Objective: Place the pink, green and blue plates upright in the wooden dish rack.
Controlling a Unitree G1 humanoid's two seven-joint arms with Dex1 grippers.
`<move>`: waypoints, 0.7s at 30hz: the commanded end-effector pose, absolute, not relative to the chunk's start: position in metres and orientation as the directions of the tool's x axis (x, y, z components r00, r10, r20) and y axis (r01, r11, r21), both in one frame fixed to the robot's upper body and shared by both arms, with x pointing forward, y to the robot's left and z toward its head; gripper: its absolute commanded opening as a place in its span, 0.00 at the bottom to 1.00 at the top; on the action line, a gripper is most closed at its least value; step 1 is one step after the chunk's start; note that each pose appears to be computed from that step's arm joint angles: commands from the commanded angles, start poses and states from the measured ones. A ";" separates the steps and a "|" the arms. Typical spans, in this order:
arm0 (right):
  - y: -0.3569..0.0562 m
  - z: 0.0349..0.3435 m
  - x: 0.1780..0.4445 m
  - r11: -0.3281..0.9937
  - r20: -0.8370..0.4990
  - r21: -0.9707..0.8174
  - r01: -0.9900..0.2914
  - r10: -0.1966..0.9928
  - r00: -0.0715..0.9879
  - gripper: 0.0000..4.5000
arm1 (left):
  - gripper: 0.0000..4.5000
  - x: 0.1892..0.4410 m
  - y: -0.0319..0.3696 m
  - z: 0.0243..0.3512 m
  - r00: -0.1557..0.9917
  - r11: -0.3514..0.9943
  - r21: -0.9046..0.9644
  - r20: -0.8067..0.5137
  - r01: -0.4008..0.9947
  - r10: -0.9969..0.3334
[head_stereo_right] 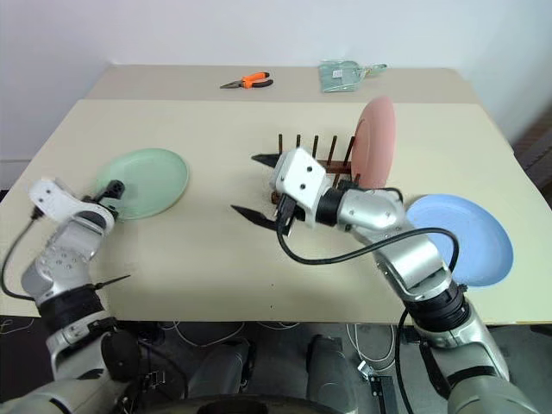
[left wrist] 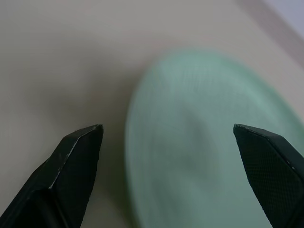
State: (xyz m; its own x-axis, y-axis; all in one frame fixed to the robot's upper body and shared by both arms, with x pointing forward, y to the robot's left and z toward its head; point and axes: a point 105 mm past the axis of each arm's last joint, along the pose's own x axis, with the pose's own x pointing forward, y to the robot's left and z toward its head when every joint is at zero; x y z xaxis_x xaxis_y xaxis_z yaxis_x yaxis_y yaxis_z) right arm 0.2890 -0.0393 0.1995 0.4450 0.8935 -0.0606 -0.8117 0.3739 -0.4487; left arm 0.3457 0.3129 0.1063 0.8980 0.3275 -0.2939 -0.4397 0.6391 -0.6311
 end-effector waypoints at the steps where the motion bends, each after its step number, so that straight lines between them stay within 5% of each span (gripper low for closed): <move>1: -0.040 0.208 0.290 0.394 -0.021 -0.491 -0.777 0.886 0.462 1.00 | 0.70 0.344 0.308 0.107 0.908 0.546 -0.727 -0.295 -0.416 0.299; 7: -0.048 0.209 0.294 0.412 -0.037 -0.473 -0.779 0.874 0.485 1.00 | 0.01 0.361 0.282 0.142 0.974 0.657 -0.721 -0.136 -0.223 0.181; 13: -0.045 0.208 0.303 0.341 -0.064 -0.713 -0.612 0.839 0.541 1.00 | 0.01 0.374 0.203 0.237 0.956 0.850 -0.471 0.269 0.238 -0.119; 21: -0.035 0.218 0.339 0.290 0.024 -0.905 -0.310 0.764 0.645 1.00 | 0.01 0.358 0.123 0.263 0.841 0.825 -0.232 0.319 0.516 -0.436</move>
